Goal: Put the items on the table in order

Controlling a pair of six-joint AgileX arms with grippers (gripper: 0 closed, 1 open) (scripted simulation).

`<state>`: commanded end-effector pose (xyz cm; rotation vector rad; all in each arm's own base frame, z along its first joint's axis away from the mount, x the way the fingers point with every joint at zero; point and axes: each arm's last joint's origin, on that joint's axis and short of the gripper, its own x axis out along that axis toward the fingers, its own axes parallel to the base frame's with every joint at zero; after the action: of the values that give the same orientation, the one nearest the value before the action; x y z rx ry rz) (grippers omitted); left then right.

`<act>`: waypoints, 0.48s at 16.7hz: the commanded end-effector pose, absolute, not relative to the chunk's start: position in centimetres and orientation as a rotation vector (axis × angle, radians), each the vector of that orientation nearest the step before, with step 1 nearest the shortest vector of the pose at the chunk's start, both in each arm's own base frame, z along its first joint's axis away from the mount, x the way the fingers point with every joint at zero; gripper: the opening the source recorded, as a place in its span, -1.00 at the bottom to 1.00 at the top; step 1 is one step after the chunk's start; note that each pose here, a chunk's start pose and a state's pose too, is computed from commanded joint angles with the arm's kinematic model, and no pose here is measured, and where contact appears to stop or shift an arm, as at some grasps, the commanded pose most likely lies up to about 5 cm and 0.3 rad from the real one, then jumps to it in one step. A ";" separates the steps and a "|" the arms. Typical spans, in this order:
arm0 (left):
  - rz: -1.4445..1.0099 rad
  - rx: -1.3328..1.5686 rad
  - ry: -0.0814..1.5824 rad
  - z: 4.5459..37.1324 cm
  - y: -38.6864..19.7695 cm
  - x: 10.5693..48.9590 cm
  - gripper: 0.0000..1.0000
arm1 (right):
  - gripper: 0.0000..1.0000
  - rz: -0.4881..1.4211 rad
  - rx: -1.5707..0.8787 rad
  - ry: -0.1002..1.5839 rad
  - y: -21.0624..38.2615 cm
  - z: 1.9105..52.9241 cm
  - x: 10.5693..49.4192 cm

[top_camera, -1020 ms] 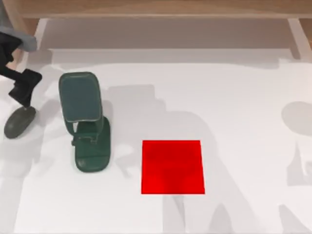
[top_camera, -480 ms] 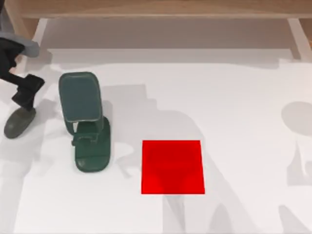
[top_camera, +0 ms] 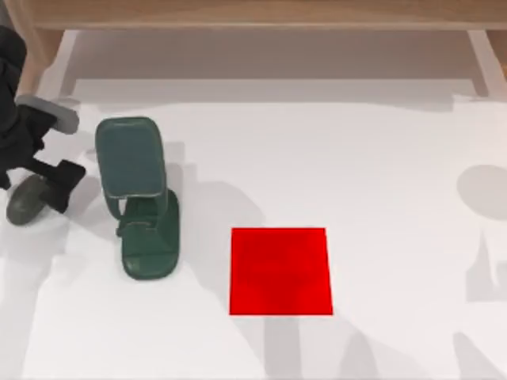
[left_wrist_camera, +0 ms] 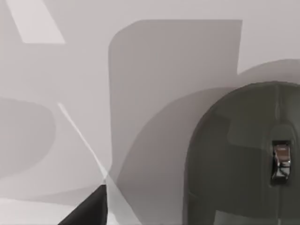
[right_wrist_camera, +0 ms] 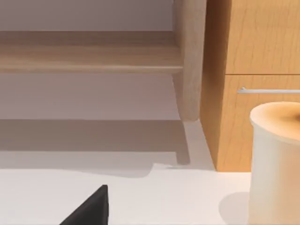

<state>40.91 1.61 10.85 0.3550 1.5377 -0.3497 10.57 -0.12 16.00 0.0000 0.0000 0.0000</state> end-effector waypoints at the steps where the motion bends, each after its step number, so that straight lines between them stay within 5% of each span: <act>1: -0.350 0.355 1.538 10.7 1.6 40.9 1.00 | 1.00 0.000 0.000 0.000 -0.1 16.0 10.6; 4: -0.350 0.355 1.538 10.7 1.6 40.9 1.00 | 1.00 0.000 0.000 0.000 -0.1 16.0 10.6; 8: -0.350 0.355 1.538 10.7 1.6 40.9 0.40 | 1.00 0.000 0.000 0.000 -0.1 16.0 10.6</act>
<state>40.88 1.61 10.65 0.3549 1.5383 -0.3499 10.57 -0.12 16.00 0.0000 0.0000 0.0000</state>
